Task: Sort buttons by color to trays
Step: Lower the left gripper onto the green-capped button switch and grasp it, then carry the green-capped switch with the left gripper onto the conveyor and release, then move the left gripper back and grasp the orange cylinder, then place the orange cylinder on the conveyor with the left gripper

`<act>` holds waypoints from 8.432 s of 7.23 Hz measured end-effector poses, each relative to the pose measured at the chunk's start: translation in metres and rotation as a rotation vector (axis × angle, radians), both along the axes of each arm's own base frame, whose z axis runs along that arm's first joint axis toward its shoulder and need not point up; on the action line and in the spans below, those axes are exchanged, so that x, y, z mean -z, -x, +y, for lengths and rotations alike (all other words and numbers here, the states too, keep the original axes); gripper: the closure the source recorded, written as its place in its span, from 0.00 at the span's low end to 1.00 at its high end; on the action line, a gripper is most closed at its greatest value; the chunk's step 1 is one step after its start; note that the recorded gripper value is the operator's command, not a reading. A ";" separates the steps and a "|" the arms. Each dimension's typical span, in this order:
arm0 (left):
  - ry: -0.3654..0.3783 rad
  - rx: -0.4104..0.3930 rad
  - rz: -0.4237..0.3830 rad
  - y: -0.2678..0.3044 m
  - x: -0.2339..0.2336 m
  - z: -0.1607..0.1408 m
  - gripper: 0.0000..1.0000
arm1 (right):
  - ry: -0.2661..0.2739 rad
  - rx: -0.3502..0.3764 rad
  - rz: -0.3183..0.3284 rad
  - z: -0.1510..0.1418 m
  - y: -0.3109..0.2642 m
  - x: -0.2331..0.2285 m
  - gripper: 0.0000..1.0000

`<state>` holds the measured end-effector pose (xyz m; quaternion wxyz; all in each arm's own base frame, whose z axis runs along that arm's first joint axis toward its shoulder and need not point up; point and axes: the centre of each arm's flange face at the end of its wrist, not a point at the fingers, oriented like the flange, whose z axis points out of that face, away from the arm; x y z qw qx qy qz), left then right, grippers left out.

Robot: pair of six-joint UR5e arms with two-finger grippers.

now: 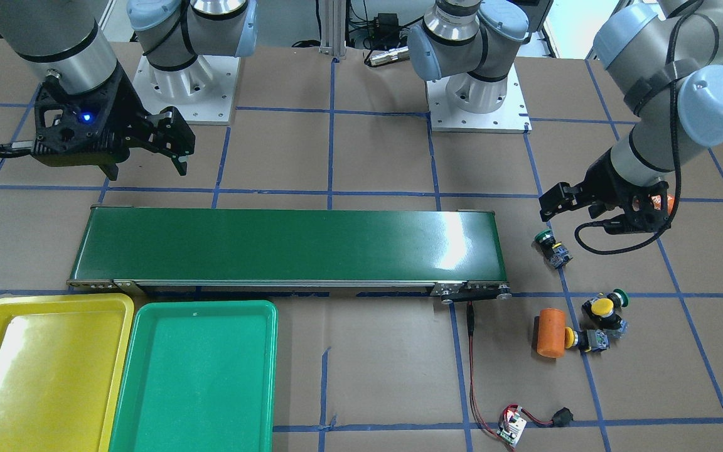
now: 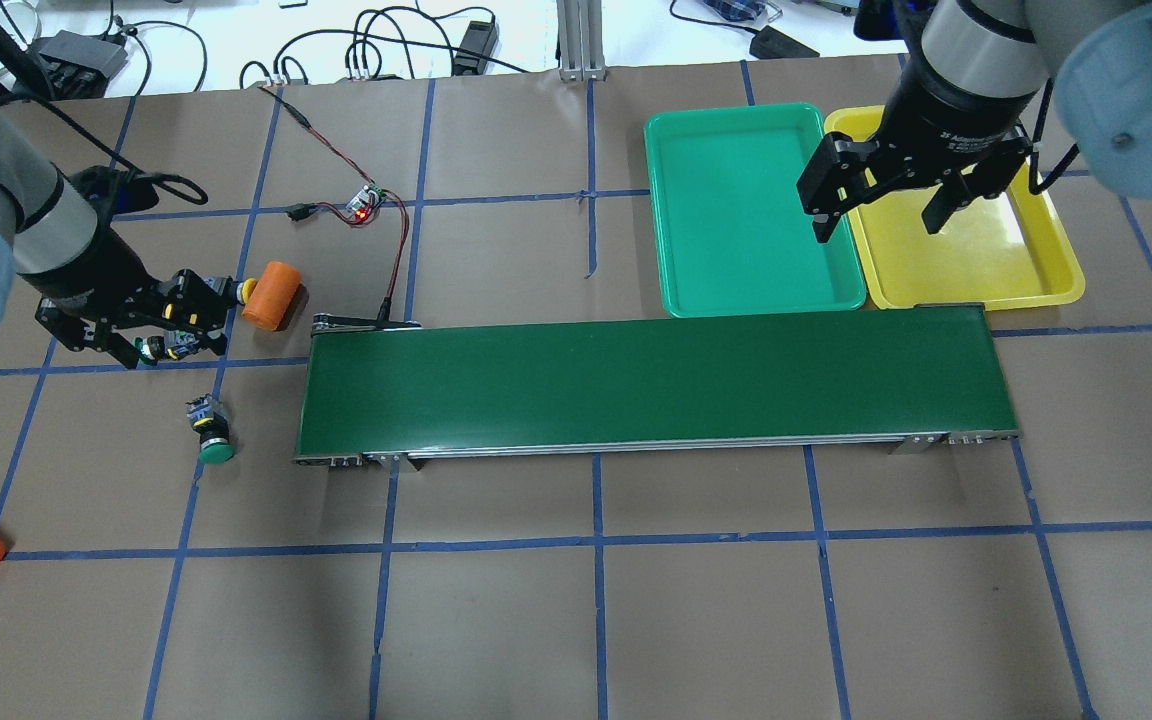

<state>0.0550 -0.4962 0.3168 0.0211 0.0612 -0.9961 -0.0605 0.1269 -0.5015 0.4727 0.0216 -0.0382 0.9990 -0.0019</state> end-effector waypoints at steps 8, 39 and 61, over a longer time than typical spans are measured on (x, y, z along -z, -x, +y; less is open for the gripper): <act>0.044 -0.101 -0.022 -0.055 0.139 0.006 1.00 | 0.002 -0.005 0.000 0.001 -0.001 -0.001 0.00; 0.024 0.408 0.009 -0.006 0.132 -0.128 0.02 | -0.001 0.002 0.000 0.000 0.000 0.001 0.00; 0.140 1.517 0.196 0.196 0.048 0.011 0.00 | -0.004 0.006 0.000 -0.001 0.002 0.002 0.00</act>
